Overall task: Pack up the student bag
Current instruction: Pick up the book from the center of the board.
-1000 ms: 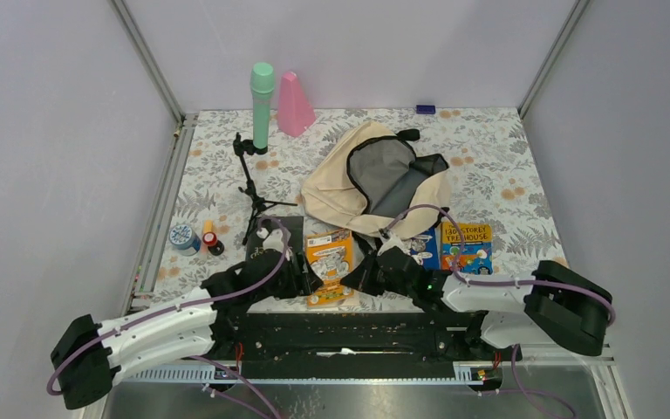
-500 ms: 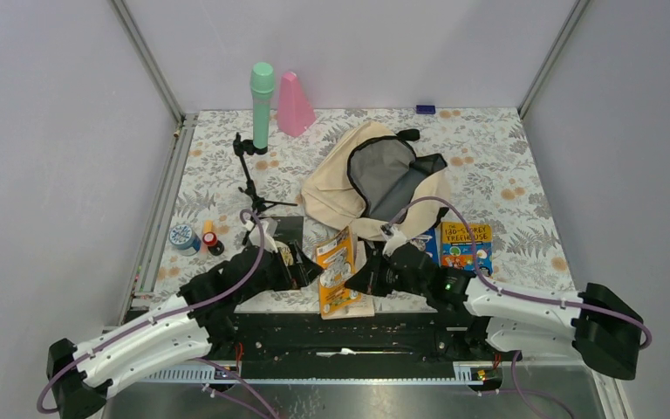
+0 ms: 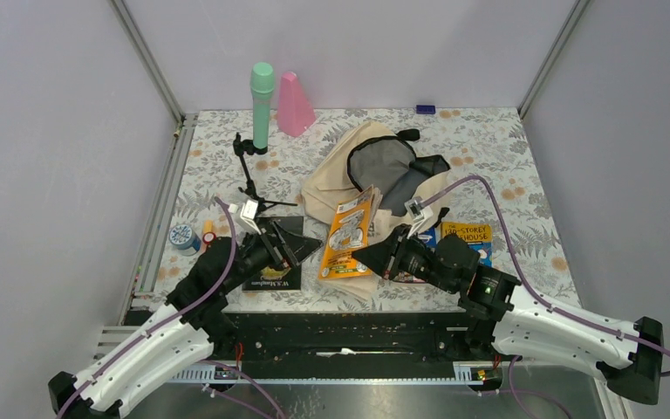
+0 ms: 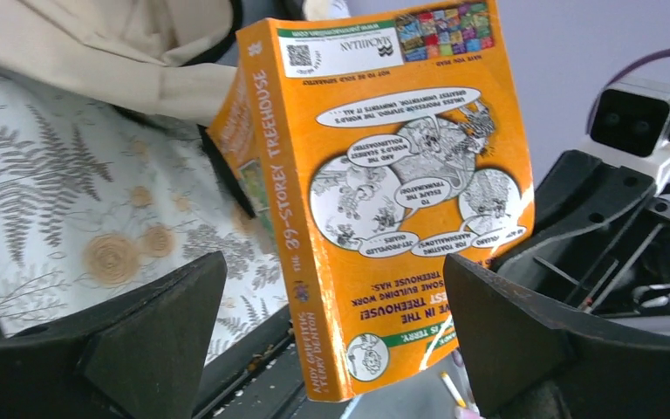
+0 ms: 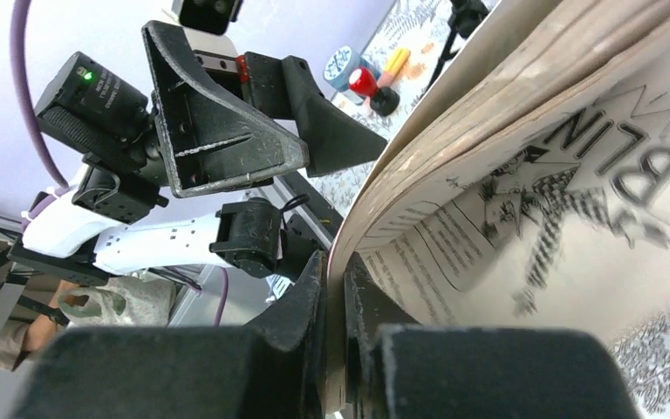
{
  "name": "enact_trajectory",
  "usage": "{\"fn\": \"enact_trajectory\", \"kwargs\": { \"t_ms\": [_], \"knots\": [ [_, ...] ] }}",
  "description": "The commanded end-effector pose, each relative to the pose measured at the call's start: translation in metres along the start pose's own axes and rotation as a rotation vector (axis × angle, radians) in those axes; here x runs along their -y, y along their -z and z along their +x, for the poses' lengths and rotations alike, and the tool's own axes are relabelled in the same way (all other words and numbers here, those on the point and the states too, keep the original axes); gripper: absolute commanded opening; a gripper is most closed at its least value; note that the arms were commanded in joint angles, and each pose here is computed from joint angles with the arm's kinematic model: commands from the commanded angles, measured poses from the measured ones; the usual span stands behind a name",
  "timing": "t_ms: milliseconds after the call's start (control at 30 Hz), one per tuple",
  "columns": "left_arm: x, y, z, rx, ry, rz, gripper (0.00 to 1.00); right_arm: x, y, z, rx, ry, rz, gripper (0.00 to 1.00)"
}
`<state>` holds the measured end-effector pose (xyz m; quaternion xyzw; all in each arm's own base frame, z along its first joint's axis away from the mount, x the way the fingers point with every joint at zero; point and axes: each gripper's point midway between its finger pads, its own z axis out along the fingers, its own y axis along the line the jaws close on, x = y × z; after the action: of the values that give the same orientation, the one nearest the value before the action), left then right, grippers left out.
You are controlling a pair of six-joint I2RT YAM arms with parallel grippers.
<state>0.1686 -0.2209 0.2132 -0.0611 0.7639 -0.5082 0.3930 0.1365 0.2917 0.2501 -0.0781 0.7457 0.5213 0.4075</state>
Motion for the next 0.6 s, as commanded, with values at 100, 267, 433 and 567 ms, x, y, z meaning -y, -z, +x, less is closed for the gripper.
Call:
{"fn": "enact_trajectory", "kwargs": {
  "t_ms": [100,267,433,567],
  "knots": [
    [0.054,-0.003,-0.014,-0.011,0.086,0.26,0.99,-0.074,0.019,-0.067,0.234,0.148,-0.266,0.0],
    [0.05,-0.011,-0.004,-0.074,0.109,0.244,0.99,-0.083,0.023,-0.065,0.23,0.16,-0.323,0.0],
    [0.044,-0.018,0.005,-0.122,0.168,0.217,0.99,-0.086,0.026,-0.066,0.243,0.159,-0.35,0.0],
    [0.059,-0.016,0.005,-0.136,0.223,0.31,0.99,-0.086,0.025,-0.066,0.249,0.156,-0.355,0.0]
  ]
}}
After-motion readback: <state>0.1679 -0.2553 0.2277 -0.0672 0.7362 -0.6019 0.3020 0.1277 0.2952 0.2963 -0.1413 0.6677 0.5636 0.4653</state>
